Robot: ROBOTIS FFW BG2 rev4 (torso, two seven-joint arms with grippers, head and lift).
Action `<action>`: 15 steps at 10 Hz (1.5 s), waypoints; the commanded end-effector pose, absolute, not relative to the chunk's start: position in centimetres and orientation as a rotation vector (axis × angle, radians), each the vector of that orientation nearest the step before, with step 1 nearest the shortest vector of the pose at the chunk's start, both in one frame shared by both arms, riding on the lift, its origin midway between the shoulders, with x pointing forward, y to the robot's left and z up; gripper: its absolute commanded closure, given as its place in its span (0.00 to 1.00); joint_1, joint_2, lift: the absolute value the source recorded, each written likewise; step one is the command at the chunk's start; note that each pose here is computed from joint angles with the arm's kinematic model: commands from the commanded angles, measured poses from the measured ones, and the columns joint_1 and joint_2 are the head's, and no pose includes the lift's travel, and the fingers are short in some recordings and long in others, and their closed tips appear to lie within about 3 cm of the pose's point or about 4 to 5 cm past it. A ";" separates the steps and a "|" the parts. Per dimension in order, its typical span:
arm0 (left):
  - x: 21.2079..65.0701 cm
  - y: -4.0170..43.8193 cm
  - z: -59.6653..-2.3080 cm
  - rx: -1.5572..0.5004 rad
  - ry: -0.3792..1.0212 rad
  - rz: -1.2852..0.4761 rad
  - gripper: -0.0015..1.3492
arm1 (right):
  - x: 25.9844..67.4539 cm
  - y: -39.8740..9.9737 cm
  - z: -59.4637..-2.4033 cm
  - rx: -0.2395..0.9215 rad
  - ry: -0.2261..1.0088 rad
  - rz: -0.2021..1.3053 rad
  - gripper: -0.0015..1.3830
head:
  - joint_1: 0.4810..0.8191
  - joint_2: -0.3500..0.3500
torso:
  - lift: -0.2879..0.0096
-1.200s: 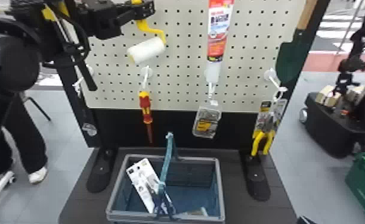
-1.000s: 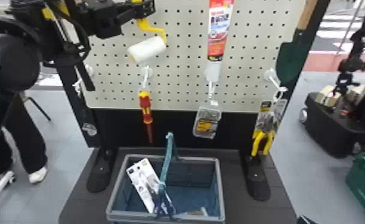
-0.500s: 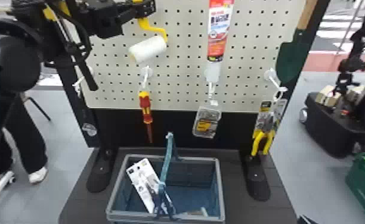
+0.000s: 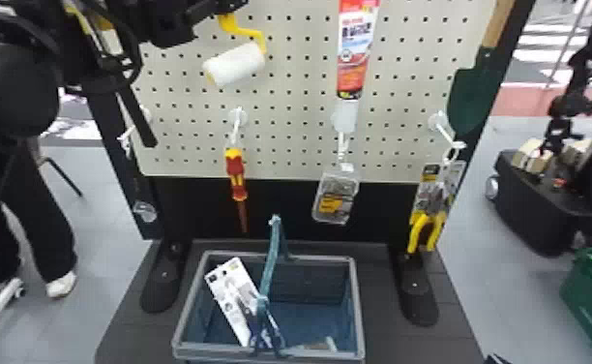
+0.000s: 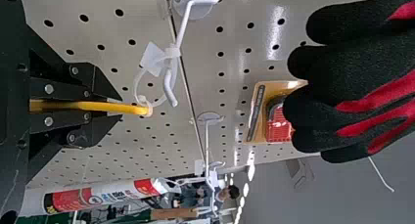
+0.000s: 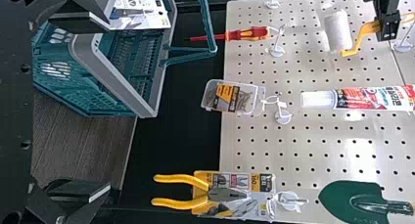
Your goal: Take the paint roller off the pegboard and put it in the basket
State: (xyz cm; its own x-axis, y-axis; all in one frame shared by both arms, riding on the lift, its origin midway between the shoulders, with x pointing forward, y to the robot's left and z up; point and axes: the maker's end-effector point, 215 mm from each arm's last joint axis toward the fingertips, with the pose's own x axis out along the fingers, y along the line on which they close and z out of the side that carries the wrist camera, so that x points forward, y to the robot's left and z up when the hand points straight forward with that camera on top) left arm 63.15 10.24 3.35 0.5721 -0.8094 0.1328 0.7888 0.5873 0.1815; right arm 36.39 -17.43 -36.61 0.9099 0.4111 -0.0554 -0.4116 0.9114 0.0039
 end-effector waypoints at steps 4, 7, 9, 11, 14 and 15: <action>61.5 10.0 5.0 0.141 -0.260 -0.936 0.90 | 36.1 -17.5 -37.1 -0.006 0.070 0.426 0.12 | 0.20 0.50 | 0.63; 59.6 9.7 6.9 0.195 -0.314 -0.923 0.90 | 36.0 -17.5 -37.3 -0.008 0.076 0.428 0.12 | 0.20 0.50 | 0.63; 57.8 10.9 6.1 0.171 -0.331 -0.893 0.90 | 36.0 -17.5 -37.2 -0.008 0.075 0.429 0.12 | 0.20 0.50 | 0.63; 56.5 13.7 4.0 0.092 -0.333 -0.842 0.90 | 36.0 -17.5 -37.3 -0.007 0.077 0.429 0.12 | 0.20 0.50 | 0.63; 54.5 17.5 0.7 -0.004 -0.345 -0.752 0.90 | 36.0 -17.4 -37.1 -0.008 0.074 0.431 0.12 | 0.20 0.50 | 0.63; 53.9 19.1 -0.2 -0.024 -0.357 -0.700 0.90 | 36.0 -17.3 -37.0 -0.009 0.072 0.433 0.12 | 0.20 0.50 | 0.63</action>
